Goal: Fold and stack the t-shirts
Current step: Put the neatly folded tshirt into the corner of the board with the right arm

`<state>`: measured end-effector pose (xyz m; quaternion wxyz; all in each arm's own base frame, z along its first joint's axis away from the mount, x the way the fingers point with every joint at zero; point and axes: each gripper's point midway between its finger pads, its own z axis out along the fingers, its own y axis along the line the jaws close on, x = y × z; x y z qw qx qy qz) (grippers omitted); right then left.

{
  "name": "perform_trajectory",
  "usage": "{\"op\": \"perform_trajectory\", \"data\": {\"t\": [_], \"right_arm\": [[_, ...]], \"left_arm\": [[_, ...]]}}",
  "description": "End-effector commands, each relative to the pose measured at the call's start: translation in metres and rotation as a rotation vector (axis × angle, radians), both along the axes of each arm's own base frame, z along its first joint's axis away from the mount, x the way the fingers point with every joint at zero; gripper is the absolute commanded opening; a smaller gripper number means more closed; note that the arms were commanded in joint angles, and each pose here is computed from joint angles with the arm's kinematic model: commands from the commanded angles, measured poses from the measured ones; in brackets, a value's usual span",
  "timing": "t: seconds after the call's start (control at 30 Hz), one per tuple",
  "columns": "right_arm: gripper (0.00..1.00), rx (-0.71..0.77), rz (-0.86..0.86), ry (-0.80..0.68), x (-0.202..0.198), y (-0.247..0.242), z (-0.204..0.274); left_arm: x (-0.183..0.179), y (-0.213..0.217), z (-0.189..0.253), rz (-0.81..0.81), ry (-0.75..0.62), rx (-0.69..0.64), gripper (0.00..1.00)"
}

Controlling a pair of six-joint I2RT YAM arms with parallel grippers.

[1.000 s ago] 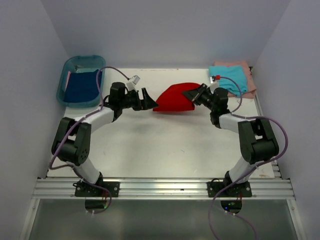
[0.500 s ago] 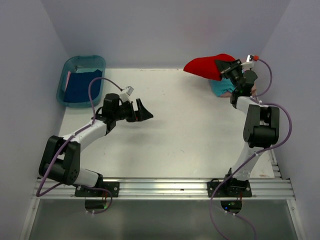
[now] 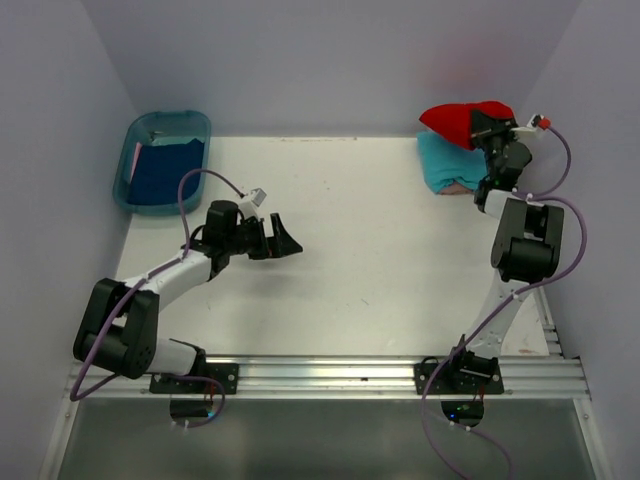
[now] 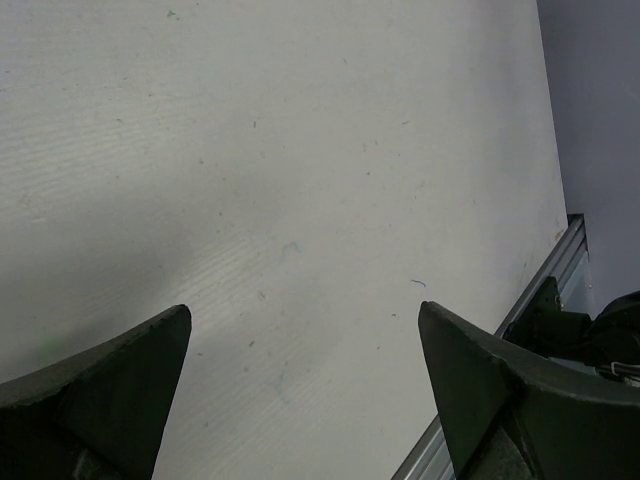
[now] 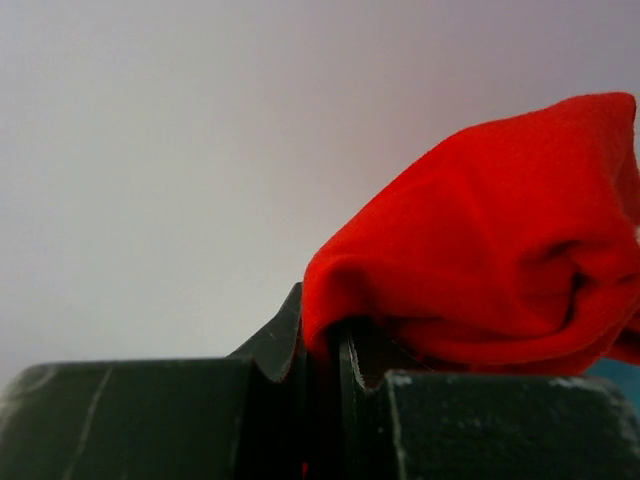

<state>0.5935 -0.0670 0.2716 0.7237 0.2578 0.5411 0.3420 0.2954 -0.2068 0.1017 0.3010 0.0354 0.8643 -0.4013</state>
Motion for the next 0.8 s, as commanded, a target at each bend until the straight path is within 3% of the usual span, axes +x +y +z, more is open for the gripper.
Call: {"op": "perform_trajectory", "data": {"t": [0.0, 0.3, 0.37, 0.47, 0.67, 0.77], "right_arm": [[0.00, -0.032, -0.096, -0.183, 0.001, -0.019, 0.054], [0.00, 0.012, -0.101, -0.484, -0.007, -0.027, 0.109], [0.00, 0.004, -0.091, -0.451, 0.002, -0.025, 0.098], [0.00, 0.019, -0.074, -0.342, 0.021, -0.025, 0.042], [0.00, 0.051, -0.174, 0.041, 0.025, -0.026, -0.089], [0.00, 0.027, -0.228, 0.167, 0.019, -0.021, -0.119]], "left_arm": [[0.000, 0.003, 0.002, -0.015, -0.035, 0.014, 1.00], [0.002, 0.001, -0.004, -0.019, -0.017, 0.011, 1.00], [0.004, 0.000, -0.006, -0.023, -0.015, 0.013, 1.00], [0.005, -0.002, -0.010, -0.028, 0.000, 0.000, 1.00], [0.005, -0.007, -0.020, -0.036, 0.038, -0.021, 1.00], [0.003, -0.009, -0.021, -0.043, 0.044, -0.038, 0.99]]}}
